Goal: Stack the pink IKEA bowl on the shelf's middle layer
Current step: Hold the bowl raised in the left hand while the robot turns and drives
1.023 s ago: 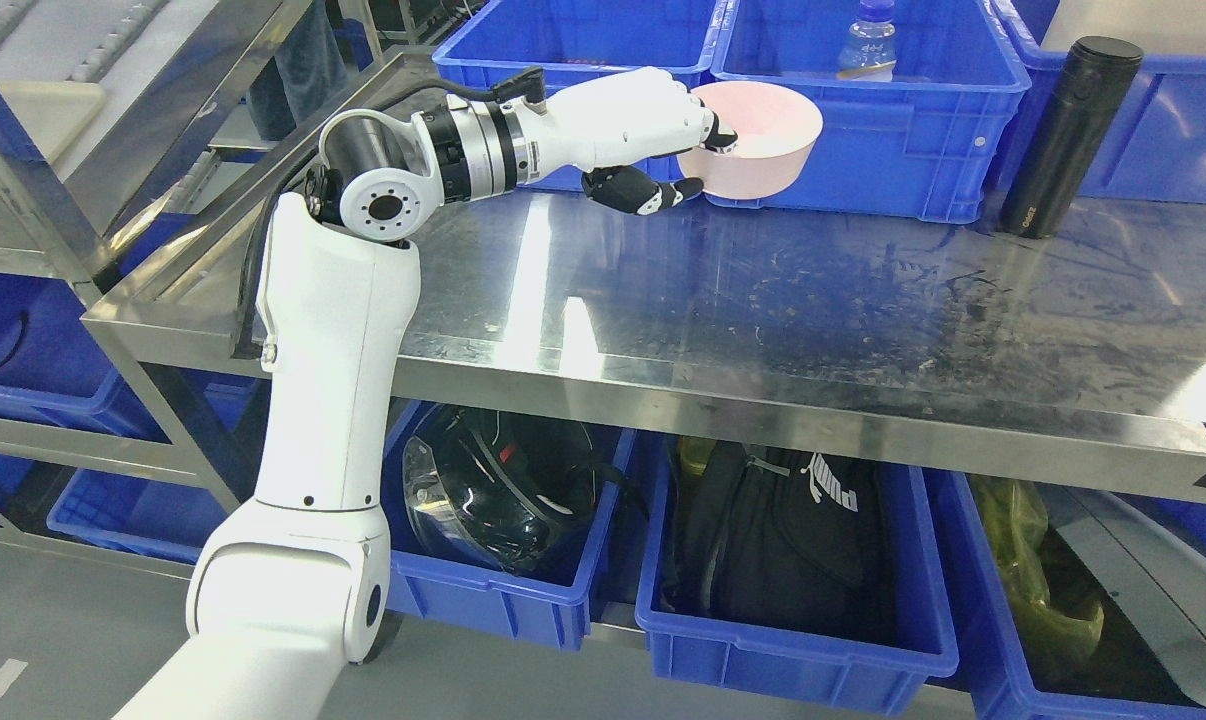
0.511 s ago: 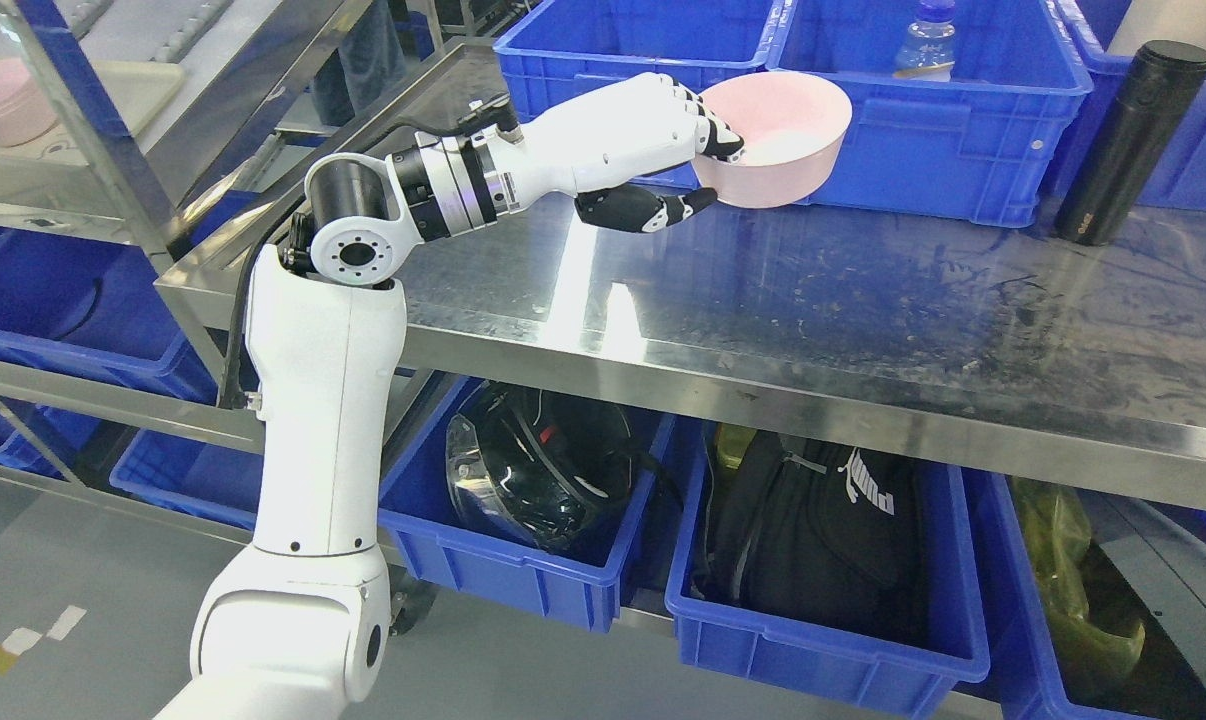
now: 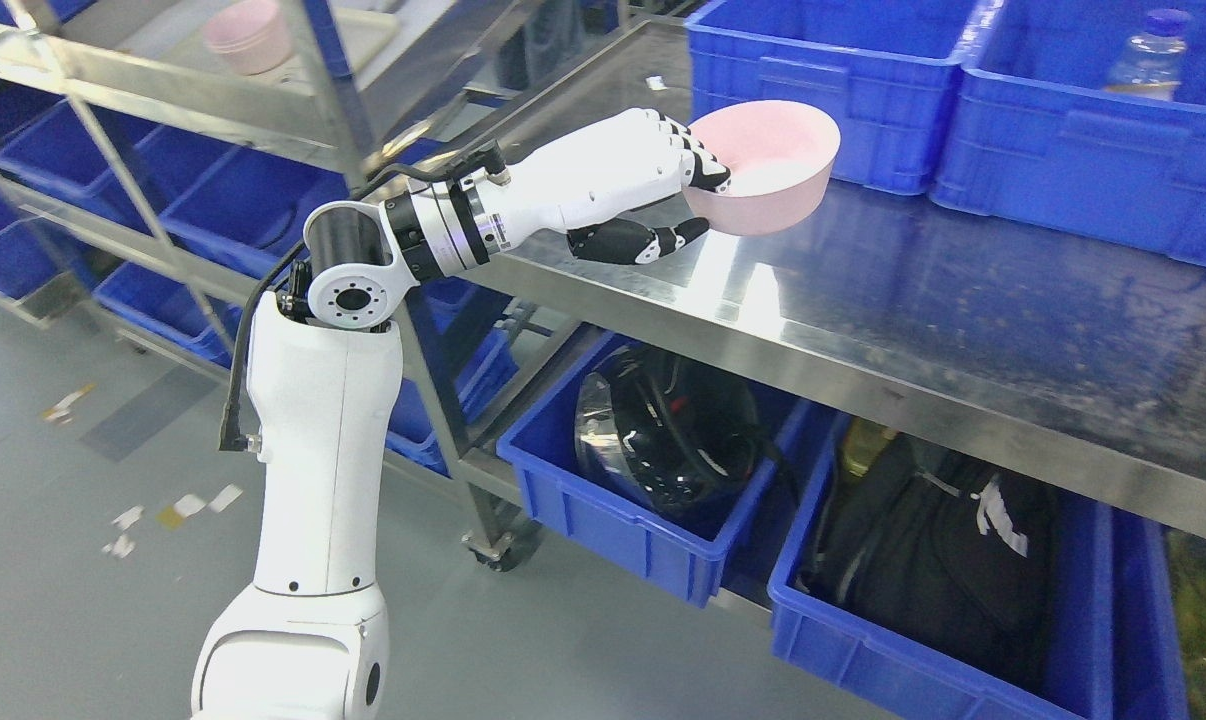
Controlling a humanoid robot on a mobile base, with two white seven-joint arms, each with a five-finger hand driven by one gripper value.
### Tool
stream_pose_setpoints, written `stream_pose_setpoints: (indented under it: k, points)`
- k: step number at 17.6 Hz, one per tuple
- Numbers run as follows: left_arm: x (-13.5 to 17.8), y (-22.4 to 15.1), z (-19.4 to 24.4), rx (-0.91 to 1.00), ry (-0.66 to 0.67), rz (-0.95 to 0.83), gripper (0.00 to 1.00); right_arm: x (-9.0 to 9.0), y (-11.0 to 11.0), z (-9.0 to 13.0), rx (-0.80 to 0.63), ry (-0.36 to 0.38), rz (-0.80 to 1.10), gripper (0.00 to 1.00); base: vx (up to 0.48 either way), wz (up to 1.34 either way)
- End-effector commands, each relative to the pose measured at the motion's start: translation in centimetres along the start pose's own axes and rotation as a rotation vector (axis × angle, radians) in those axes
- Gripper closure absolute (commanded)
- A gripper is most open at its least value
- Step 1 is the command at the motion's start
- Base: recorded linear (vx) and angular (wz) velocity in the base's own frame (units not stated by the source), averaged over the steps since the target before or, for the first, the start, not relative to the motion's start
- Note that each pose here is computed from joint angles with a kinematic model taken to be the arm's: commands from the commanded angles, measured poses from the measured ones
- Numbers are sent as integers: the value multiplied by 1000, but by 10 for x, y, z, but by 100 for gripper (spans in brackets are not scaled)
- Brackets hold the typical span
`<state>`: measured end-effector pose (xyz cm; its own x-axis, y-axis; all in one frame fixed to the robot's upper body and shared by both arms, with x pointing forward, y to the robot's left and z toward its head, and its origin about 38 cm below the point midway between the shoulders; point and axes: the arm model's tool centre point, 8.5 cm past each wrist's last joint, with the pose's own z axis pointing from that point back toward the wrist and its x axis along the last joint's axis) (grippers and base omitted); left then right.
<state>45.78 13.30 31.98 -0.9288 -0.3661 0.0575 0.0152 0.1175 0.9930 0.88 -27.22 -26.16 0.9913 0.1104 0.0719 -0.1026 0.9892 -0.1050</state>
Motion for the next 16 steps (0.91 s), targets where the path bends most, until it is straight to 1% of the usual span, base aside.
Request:
stream_pose_setpoints:
  k: [1, 5, 10, 14, 16]
  points:
    - [4, -13, 10, -4, 9, 11, 98, 3, -11, 0, -18, -13, 1, 0, -67, 830]
    - [4, -16, 11, 7, 10, 19, 98, 2, -11, 0, -18, -11, 1, 0, -69, 981]
    - [4, -18, 12, 11, 12, 23, 98, 2, -11, 0, -18, -11, 1, 0, -15, 1285]
    - [5, -19, 14, 14, 16, 23, 98, 3, -11, 0, -18, -13, 1, 0, 10, 836]
    - [5, -22, 15, 14, 20, 31, 98, 3, -11, 0, -18, -13, 1, 0, 5, 358]
